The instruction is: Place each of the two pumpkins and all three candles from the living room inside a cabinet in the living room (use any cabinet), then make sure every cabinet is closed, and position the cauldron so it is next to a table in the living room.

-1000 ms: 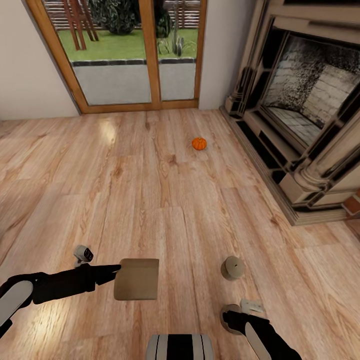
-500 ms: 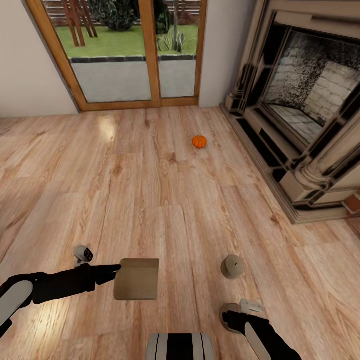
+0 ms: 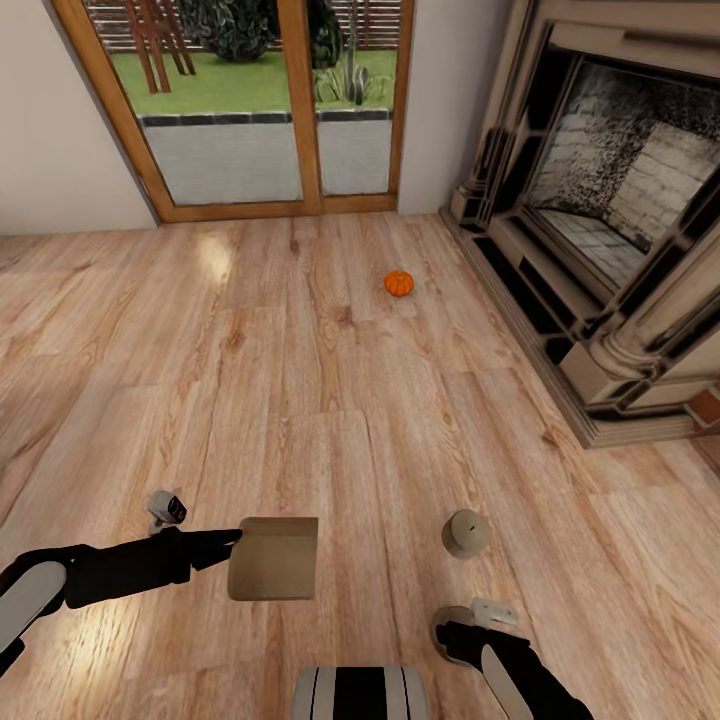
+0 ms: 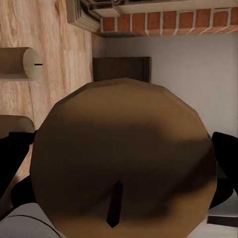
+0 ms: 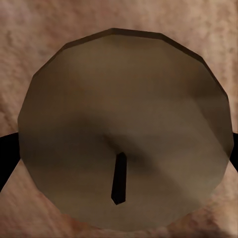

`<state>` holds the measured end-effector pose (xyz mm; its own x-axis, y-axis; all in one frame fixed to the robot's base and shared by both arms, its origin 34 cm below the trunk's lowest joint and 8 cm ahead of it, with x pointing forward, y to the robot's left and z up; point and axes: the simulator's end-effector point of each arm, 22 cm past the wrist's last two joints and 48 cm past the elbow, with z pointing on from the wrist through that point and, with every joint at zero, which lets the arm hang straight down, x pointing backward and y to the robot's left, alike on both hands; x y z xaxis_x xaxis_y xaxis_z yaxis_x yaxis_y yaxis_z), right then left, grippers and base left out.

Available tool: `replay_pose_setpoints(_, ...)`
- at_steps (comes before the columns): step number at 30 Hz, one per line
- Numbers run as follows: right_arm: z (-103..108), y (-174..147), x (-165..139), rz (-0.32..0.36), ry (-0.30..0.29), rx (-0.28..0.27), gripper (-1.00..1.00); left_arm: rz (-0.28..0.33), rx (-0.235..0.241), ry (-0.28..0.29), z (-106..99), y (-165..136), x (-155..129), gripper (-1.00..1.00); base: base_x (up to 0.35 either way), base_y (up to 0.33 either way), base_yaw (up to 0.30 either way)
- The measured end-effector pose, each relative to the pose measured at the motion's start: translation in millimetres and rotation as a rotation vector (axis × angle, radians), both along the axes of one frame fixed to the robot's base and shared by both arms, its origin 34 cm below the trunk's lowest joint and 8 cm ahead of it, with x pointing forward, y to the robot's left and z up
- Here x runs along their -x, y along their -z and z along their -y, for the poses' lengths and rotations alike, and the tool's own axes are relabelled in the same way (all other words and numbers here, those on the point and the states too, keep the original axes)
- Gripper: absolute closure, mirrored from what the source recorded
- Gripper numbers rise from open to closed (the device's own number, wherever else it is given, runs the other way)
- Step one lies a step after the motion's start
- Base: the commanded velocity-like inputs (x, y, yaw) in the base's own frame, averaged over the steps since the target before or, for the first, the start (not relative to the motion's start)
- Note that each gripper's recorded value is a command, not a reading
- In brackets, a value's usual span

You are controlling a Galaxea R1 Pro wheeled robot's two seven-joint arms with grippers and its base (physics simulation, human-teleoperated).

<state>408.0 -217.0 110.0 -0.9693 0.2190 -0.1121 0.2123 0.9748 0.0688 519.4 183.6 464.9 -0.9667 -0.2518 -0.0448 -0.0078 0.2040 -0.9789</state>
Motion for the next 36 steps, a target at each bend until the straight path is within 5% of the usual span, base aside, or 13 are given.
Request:
replay_pose_setpoints(7, -0.1, 0.0, 0.1, 0.0, 0.0, 0.0, -1.0, -0.001, 0.001, -0.001, 0.3, 0.0, 0.0, 1.0, 0.0, 0.0, 0.0)
replay_pose_setpoints(8, -0.1, 0.0, 0.0, 0.0, 0.0, 0.0, 1.0, 0.0, 0.001, -0.001, 0.3, 0.0, 0.0, 1.0, 0.0, 0.0, 0.0)
replay_pose_setpoints(36, 0.4, 0.3, 0.7, -0.003, 0.017, -0.001, 1.0, -0.001, 0.002, 0.0, 0.6, -0.1, 0.3, 1.0, 0.0, 0.0, 0.0)
